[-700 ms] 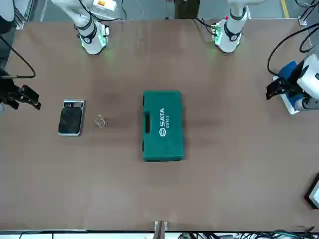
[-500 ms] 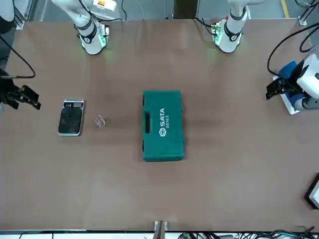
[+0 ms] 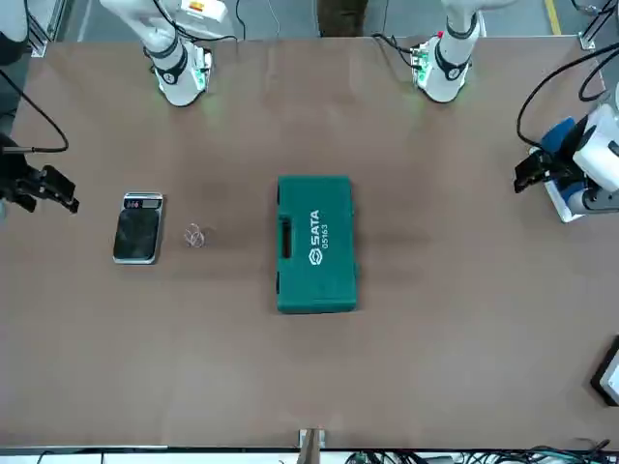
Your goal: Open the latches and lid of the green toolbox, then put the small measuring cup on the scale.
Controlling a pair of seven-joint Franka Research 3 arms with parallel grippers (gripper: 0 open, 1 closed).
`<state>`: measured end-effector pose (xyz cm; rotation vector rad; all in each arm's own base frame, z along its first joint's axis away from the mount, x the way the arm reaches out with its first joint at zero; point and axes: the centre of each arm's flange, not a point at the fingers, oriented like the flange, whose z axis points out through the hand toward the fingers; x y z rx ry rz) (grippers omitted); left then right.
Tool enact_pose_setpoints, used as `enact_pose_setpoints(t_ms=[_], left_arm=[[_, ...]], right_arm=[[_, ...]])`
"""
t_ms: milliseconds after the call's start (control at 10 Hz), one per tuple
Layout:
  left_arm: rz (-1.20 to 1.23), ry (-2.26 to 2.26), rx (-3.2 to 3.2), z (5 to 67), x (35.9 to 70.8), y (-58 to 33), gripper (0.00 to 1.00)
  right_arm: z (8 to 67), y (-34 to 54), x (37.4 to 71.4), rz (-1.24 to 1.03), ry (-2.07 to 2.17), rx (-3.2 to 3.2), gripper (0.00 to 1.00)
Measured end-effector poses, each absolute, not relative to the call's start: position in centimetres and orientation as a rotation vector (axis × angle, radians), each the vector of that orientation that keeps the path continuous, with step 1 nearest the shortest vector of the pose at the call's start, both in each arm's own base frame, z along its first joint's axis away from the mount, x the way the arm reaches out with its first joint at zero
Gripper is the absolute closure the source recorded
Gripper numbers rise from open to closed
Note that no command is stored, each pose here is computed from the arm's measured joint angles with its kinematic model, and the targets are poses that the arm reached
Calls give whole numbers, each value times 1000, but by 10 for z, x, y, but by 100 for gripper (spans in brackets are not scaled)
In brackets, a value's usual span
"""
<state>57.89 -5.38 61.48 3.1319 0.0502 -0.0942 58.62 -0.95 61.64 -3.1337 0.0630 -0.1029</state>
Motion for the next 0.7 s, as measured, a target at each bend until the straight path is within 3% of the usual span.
enact_pose_setpoints(t_ms=[300, 600, 700], left_arm=[[-140, 82, 3120, 600, 585, -44, 4], [-230, 85, 3061, 561, 585, -51, 28], [-247, 89, 3040, 545, 585, -53, 43]], right_arm=[[602, -7, 587, -70, 68, -3118, 0], [539, 8, 589, 27, 117, -2951, 0], [515, 16, 586, 81, 143, -2878, 0]])
